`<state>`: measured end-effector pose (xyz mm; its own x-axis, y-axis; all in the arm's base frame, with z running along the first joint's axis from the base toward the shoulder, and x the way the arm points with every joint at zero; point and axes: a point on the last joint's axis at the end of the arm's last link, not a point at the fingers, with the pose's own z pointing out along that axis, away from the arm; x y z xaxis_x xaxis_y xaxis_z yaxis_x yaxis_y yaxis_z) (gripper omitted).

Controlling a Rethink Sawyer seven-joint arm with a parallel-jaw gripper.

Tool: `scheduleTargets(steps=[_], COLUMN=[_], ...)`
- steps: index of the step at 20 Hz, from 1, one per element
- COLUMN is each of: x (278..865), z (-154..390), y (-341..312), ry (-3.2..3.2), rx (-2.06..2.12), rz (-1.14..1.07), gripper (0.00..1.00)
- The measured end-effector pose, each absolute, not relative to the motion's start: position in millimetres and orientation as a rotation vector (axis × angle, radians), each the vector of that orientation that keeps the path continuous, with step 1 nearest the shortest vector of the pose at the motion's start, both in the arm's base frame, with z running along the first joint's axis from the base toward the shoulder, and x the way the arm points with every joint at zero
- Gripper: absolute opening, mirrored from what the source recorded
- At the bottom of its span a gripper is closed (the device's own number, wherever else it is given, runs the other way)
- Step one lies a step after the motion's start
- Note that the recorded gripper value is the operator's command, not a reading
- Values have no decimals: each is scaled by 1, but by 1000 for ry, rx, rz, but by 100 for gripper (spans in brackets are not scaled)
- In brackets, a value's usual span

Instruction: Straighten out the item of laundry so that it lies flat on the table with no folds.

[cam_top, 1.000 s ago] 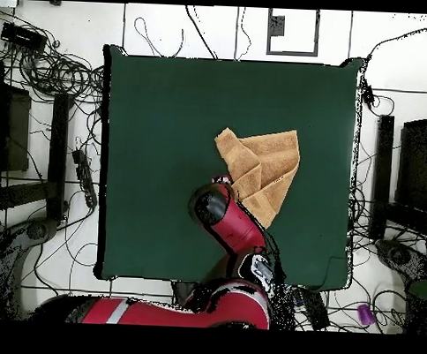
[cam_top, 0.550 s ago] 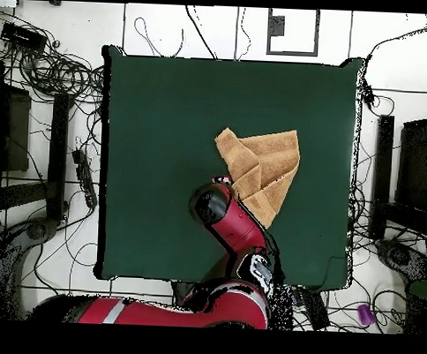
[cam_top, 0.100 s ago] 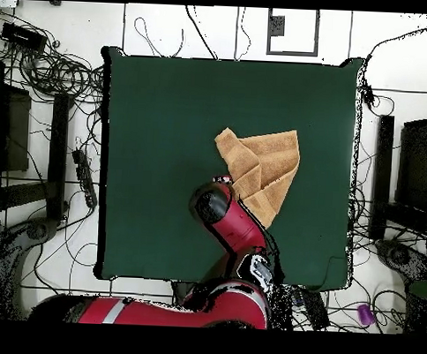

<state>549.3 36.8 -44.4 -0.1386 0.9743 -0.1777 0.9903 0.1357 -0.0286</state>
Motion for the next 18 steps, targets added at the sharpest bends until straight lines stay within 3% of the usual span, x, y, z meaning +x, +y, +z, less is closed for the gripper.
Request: scheduleTargets(steps=[18], x=[552], z=[-45], y=[42], ry=[2104], rx=[2119], rz=[-245], gripper=[0])
